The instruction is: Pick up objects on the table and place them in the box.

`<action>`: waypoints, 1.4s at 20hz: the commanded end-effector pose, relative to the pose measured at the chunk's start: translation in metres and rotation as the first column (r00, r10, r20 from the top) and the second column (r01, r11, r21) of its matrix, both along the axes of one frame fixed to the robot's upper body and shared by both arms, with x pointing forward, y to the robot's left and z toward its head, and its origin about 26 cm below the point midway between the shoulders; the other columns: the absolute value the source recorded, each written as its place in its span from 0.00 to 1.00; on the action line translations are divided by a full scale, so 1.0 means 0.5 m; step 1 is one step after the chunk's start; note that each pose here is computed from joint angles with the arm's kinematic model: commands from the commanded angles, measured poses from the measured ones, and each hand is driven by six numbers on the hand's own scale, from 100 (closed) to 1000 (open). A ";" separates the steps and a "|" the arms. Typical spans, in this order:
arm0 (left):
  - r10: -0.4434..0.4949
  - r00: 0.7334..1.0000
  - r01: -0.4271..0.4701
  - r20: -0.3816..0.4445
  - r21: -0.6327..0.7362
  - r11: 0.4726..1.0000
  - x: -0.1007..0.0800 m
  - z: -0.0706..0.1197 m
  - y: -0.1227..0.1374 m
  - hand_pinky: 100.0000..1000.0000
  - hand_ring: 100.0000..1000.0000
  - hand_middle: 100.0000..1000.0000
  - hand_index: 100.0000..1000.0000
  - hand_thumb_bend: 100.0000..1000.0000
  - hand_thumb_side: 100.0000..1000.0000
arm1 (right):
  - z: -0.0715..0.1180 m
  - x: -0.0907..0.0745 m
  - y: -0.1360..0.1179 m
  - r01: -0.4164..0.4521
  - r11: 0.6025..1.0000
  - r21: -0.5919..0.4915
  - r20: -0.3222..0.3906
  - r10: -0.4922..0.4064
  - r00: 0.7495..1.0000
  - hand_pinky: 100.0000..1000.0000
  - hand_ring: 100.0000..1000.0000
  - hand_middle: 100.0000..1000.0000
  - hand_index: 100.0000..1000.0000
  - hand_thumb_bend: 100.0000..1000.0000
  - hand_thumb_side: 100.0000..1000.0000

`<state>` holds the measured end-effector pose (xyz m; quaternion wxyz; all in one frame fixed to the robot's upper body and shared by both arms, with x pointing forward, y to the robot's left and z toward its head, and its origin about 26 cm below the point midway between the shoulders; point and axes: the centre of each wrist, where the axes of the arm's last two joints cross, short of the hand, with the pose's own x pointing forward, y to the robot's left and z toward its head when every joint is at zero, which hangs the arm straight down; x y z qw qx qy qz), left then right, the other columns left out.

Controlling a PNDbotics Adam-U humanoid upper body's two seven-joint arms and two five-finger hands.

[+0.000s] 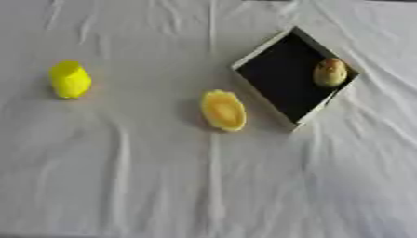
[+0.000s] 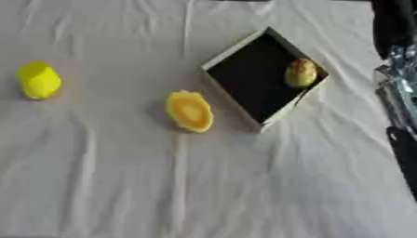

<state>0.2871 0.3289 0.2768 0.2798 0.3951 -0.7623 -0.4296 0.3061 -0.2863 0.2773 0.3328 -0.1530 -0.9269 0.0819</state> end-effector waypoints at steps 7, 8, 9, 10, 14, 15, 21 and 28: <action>0.063 0.983 0.004 -0.171 0.366 0.930 -0.010 0.027 -0.008 0.87 0.85 0.83 0.94 0.62 0.37 | 0.021 -0.010 0.001 -0.006 0.999 -0.040 0.028 0.008 1.000 0.86 0.85 0.74 0.84 0.00 0.70; 0.068 0.980 0.008 -0.186 0.379 0.925 -0.009 0.028 -0.010 0.88 0.85 0.83 0.95 0.62 0.33 | 0.021 -0.010 0.001 -0.007 0.999 -0.040 0.027 0.008 1.000 0.87 0.85 0.74 0.84 0.00 0.70; 0.072 0.977 0.012 -0.200 0.393 0.920 -0.008 0.029 -0.012 0.89 0.86 0.83 0.94 0.62 0.30 | 0.021 -0.009 0.001 -0.008 0.999 -0.040 0.026 0.009 1.000 0.87 0.85 0.74 0.84 0.00 0.70; 0.077 0.974 0.017 -0.215 0.403 0.915 -0.008 0.030 -0.014 0.89 0.86 0.83 0.94 0.63 0.28 | 0.021 -0.009 0.002 -0.009 0.999 -0.040 0.025 0.010 1.000 0.87 0.85 0.74 0.84 0.00 0.70; 0.081 0.965 0.027 -0.251 0.402 0.915 -0.004 0.040 -0.026 0.90 0.86 0.82 0.91 0.64 0.15 | 0.019 -0.009 0.003 -0.013 0.999 -0.040 0.020 0.014 1.000 0.87 0.85 0.74 0.84 0.00 0.70; 0.079 0.963 0.030 -0.256 0.395 0.918 -0.003 0.043 -0.030 0.90 0.86 0.82 0.91 0.64 0.13 | 0.019 -0.009 0.003 -0.014 0.999 -0.040 0.018 0.014 1.000 0.87 0.85 0.74 0.84 0.00 0.71; 0.049 0.961 0.058 -0.273 0.371 0.927 0.002 0.066 -0.057 0.90 0.86 0.82 0.91 0.63 0.11 | 0.016 -0.009 0.004 -0.016 0.999 -0.038 0.011 0.017 1.000 0.87 0.85 0.74 0.84 0.00 0.71; 0.049 0.952 0.075 -0.301 0.386 0.919 0.013 0.087 -0.099 0.89 0.86 0.82 0.90 0.62 0.02 | 0.017 -0.008 0.006 -0.023 0.999 -0.039 0.010 0.023 1.000 0.87 0.85 0.74 0.84 0.00 0.70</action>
